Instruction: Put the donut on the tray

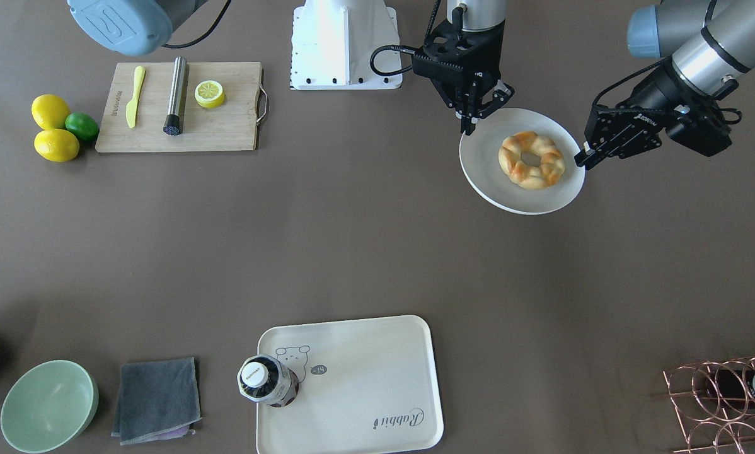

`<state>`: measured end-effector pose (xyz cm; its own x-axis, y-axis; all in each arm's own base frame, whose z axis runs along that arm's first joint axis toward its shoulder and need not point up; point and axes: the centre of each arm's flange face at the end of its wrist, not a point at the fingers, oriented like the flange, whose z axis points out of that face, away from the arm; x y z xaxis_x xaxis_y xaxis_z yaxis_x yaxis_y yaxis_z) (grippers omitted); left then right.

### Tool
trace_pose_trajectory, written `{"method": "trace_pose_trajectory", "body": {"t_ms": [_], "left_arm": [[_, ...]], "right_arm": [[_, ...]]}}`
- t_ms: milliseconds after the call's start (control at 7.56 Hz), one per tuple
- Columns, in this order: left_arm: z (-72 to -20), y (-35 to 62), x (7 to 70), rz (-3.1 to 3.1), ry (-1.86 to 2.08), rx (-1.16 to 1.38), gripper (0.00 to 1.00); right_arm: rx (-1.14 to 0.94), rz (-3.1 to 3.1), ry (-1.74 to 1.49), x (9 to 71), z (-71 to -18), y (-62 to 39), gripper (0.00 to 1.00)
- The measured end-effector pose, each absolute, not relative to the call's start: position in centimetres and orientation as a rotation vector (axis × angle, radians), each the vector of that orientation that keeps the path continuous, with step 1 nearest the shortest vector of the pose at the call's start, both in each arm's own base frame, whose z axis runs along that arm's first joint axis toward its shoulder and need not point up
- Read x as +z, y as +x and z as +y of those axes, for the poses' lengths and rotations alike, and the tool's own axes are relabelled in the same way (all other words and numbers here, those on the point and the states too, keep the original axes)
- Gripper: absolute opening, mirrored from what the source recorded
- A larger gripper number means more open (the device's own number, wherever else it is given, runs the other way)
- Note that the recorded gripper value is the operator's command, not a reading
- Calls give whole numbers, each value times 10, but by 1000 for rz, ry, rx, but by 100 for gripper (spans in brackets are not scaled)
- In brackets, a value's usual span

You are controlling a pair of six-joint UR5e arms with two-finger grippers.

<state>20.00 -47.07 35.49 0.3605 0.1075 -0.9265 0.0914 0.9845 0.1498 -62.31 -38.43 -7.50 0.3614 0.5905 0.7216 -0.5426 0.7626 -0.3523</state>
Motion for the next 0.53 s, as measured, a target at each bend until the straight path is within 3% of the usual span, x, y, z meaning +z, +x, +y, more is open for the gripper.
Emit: {"method": "trace_pose_trajectory", "body": {"t_ms": [132, 397, 529], "left_arm": [[-471, 200, 355, 1204, 186, 10, 24], [-470, 201, 355, 1204, 185, 13, 0], [-470, 203, 355, 1205, 184, 16, 0]], "right_arm": [[730, -955, -57, -75, -384, -623, 0], [730, -957, -57, -76, -384, -622, 0], [730, -958, -57, -76, -384, -622, 0]]}}
